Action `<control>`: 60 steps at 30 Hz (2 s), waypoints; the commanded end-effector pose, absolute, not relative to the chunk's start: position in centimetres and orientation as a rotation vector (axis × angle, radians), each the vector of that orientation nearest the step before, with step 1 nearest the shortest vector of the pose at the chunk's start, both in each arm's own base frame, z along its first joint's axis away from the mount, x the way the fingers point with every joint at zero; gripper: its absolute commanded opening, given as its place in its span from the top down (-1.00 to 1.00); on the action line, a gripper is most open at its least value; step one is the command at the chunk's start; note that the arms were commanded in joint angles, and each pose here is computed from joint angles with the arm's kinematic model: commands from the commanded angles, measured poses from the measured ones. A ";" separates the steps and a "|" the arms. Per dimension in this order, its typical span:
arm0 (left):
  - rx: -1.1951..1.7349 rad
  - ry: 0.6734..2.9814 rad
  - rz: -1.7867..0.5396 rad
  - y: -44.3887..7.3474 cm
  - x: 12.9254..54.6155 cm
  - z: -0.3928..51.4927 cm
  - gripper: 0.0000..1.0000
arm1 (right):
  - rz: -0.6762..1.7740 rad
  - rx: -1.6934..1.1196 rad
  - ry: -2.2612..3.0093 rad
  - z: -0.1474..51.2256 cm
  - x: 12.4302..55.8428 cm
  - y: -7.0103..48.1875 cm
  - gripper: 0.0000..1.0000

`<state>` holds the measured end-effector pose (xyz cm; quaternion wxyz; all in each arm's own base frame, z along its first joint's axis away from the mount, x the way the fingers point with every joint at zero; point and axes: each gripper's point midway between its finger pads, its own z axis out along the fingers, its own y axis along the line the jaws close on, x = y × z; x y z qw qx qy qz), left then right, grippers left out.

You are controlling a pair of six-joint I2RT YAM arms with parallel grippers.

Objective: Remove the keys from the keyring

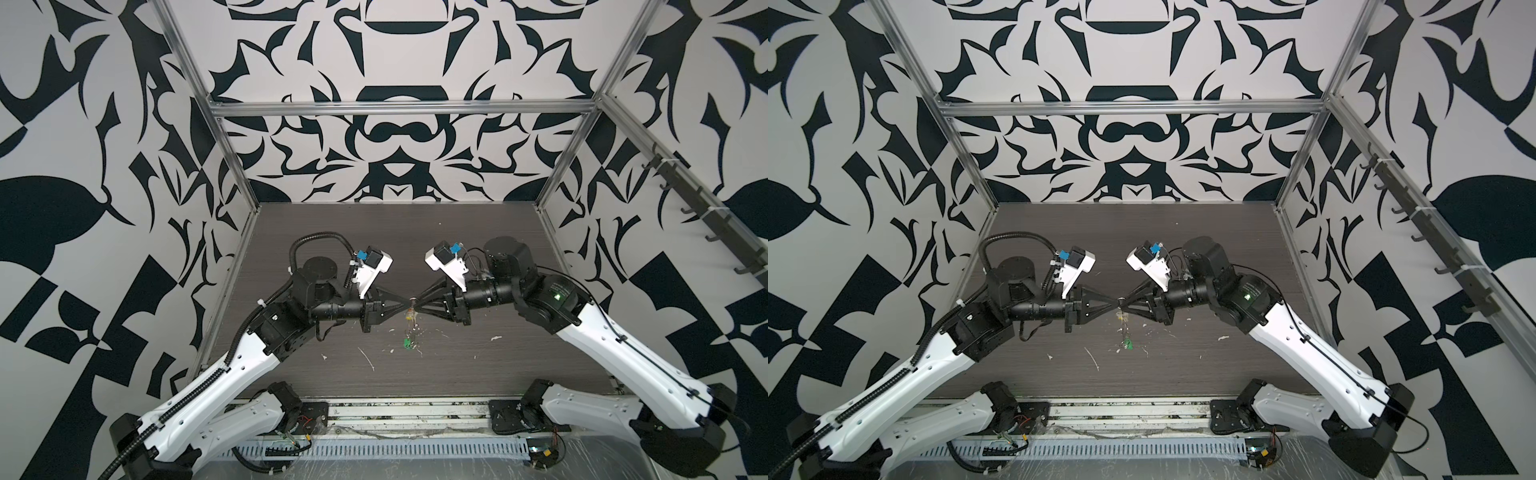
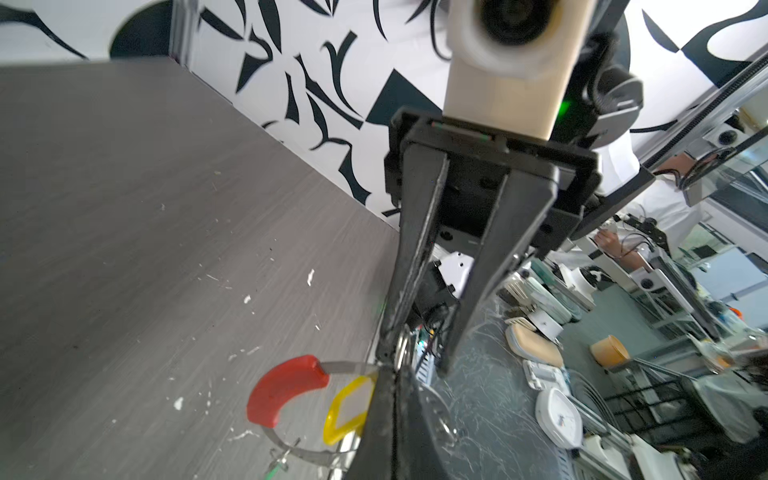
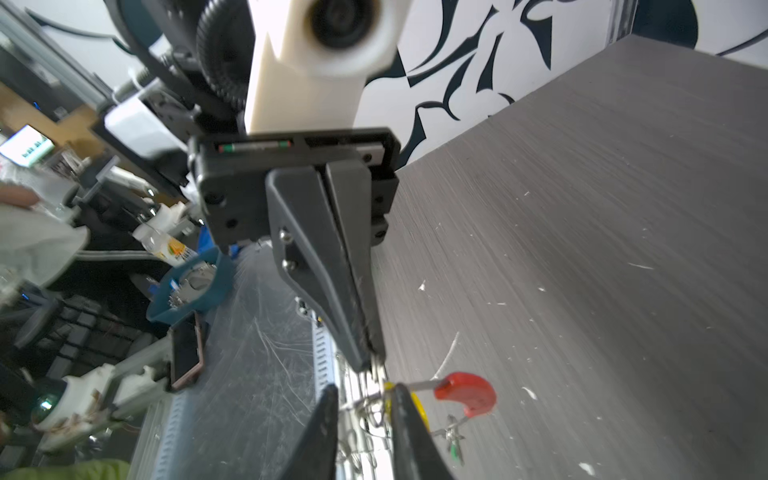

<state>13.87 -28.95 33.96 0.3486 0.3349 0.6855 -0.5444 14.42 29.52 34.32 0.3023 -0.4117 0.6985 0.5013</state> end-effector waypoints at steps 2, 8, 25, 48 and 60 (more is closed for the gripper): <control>0.701 1.592 -1.314 -27.7 15.6 36.9 1.00 | 1.339 -0.904 1.608 39.2 15.5 29.0 0.22; 0.599 1.467 -1.282 -26.4 16.1 38.3 1.00 | 1.327 -0.624 1.441 41.0 17.8 27.3 0.20; 0.520 1.278 -1.291 -26.0 16.5 40.5 1.00 | 1.490 -0.601 1.317 43.2 18.7 29.5 0.18; 0.409 1.376 -1.139 -25.3 18.5 39.6 1.00 | 1.436 -0.548 1.317 43.4 18.9 28.8 0.27; 0.352 1.438 -0.789 -26.0 19.9 39.0 1.00 | 1.214 -0.386 1.441 40.7 21.1 25.8 0.30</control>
